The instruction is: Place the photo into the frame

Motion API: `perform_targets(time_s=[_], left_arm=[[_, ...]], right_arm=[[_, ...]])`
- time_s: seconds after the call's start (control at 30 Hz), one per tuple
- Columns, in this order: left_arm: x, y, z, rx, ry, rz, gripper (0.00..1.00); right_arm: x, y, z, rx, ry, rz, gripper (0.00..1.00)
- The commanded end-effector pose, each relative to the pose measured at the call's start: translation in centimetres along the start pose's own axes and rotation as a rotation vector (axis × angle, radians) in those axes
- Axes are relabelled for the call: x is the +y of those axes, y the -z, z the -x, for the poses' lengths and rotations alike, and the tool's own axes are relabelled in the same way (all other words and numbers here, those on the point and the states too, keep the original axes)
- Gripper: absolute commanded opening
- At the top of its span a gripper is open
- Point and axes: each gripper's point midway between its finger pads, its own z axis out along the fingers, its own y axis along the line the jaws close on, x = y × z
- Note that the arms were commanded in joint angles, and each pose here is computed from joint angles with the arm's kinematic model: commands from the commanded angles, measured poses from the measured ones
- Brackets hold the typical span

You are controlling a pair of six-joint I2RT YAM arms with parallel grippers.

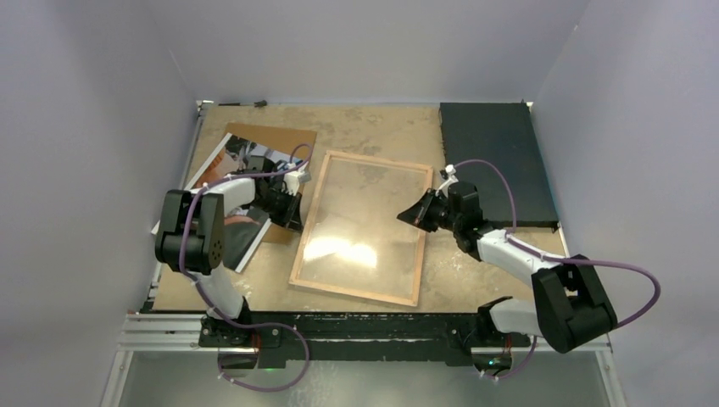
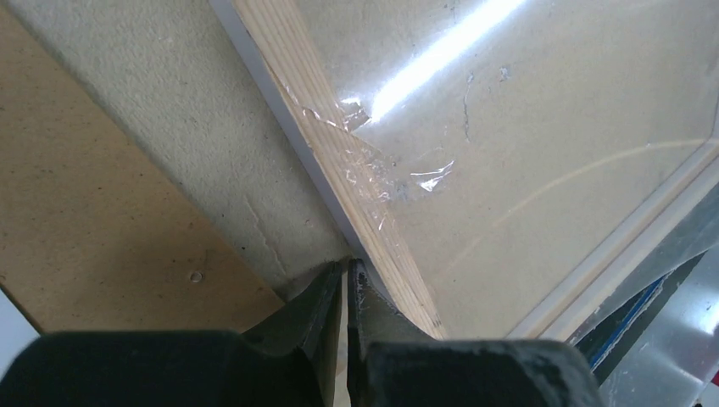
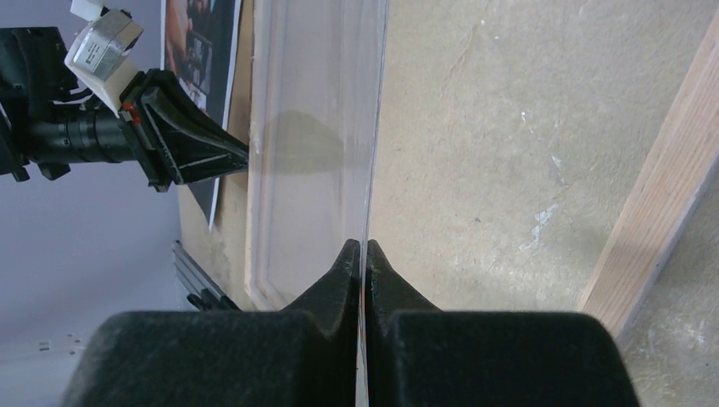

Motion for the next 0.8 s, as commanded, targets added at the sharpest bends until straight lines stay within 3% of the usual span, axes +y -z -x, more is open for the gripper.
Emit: perform_targets(time_s=[0.0,0.77], left_arm=[[-0.4,-0.2,0.5,0.002,-0.064,-0.046,0.05],[-0.5,-0.3,0.4,0.003,-0.074,-0.052,0.0]], right_arm=[[0.6,0.3,0.5,-0.052,-0.023,0.038,0.0],[-1.7,-0.7,1.0,-0.129,-0.113,-0.025,0.0]])
